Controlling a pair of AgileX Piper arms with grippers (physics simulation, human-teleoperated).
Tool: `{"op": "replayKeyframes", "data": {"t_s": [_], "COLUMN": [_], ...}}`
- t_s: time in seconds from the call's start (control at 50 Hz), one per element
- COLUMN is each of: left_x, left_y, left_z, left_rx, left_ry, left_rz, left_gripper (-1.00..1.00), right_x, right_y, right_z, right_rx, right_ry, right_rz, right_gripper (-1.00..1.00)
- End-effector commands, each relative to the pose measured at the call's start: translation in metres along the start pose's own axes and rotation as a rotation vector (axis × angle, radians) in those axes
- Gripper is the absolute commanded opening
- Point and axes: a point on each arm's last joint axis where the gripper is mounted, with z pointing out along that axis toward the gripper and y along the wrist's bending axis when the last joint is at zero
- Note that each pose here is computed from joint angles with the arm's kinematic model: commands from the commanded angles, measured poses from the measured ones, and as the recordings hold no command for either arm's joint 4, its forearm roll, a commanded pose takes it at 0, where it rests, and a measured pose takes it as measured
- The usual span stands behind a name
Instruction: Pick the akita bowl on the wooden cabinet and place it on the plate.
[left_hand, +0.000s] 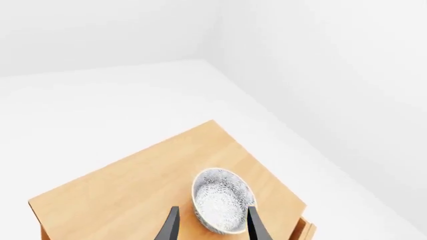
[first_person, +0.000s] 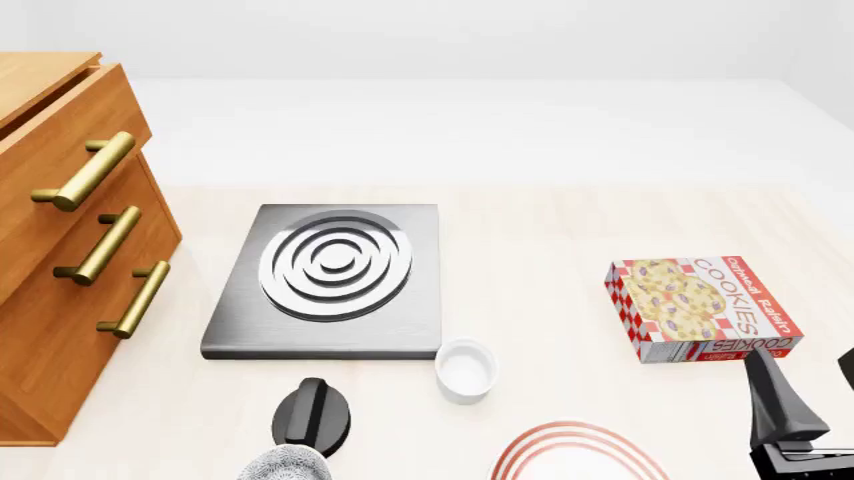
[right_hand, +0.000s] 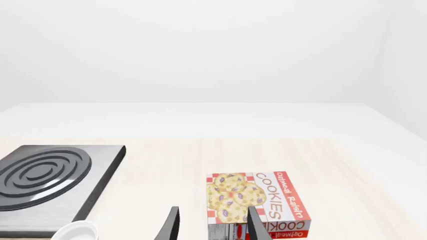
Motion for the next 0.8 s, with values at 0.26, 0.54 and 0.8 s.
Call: {"op": "replayKeyframes", "data": {"t_s": [0.26,0.54,0.8], "left_x": [0.005,0.011,0.016], "left_y": [0.006,0.012,0.016], "left_z": [0.023,0.039,0.051], "left_rx": [-0.026,-0.046,-0.060], "left_ry": [0.027,0.047,0.066], "left_rz": [-0.030,-0.035,-0.037], "left_gripper": [1.00,1.00,1.00], "right_x": [0.000,0.000,0.000], "right_y": [0.000,0.000,0.000], "right_z": [0.000,0.000,0.000], "right_rx": [0.000,0.000,0.000], "right_ry": [0.000,0.000,0.000], "right_rz": [0.000,-0.001,0.000], "right_gripper": [1.00,1.00,1.00]}}
